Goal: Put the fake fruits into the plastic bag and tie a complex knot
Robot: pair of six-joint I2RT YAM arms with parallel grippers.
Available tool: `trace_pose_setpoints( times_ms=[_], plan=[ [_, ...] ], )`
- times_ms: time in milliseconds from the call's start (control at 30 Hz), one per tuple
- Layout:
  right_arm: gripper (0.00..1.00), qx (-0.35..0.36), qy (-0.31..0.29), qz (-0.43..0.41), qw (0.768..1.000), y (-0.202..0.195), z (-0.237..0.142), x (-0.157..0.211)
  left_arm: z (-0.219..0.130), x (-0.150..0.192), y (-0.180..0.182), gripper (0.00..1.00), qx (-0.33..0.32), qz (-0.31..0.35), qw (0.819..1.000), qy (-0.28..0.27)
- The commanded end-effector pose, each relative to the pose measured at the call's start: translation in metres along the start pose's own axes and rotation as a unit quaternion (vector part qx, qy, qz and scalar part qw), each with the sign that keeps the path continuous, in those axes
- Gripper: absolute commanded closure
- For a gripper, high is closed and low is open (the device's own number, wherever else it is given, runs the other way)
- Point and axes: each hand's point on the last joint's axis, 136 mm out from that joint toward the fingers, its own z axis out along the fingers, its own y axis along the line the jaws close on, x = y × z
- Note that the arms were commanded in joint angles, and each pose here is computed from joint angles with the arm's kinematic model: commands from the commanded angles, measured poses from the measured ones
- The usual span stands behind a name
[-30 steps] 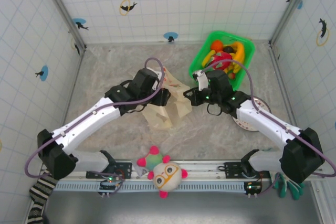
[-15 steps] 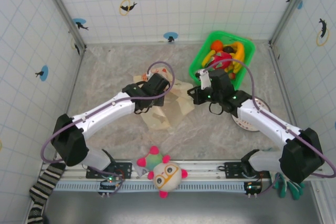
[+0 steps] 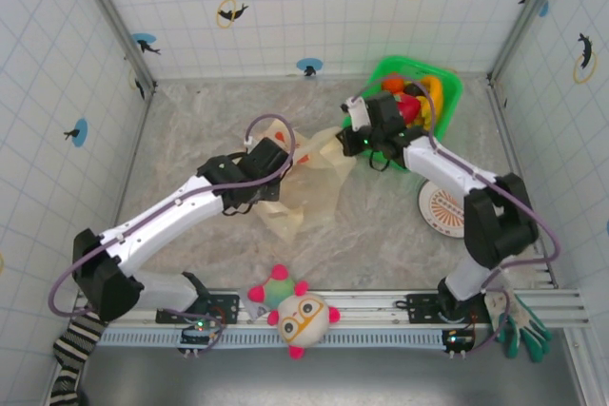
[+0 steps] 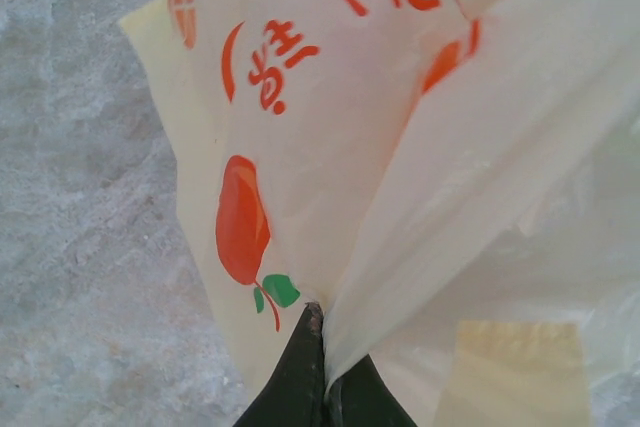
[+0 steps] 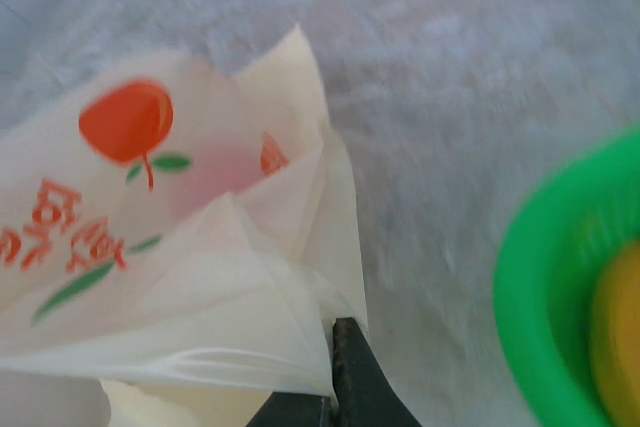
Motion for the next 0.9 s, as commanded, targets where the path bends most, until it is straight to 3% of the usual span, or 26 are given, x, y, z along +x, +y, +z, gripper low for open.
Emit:
trace_pose_setpoints(
  times_ms=[0,167,333,567,700,867],
  plan=[
    [1.00,-0.049,-0.055,-0.042,0.996,0.014,0.012,-0.050,-0.013,0.014,0.001,1.00,0.007,-0.022,0.999,0.024],
    [1.00,-0.053,-0.057,-0.047,0.996,0.015,0.021,-0.060,-0.015,0.006,-0.003,1.00,0.011,-0.026,0.999,0.018],
    [0.96,-0.026,-0.036,-0.019,0.999,-0.014,0.017,-0.036,-0.012,-0.023,-0.023,1.00,0.026,-0.009,1.000,-0.008],
    [0.68,0.003,-0.022,0.023,0.999,-0.046,-0.005,0.004,0.009,-0.061,-0.046,1.00,0.049,0.003,0.999,-0.004],
    [0.45,-0.008,-0.019,0.026,0.999,-0.044,-0.030,0.012,0.019,-0.073,-0.048,1.00,0.065,-0.002,0.998,-0.001],
    [0.25,-0.044,-0.035,0.042,0.998,-0.035,-0.070,0.012,0.022,-0.081,-0.056,1.00,0.088,0.005,0.996,0.001]
  ],
)
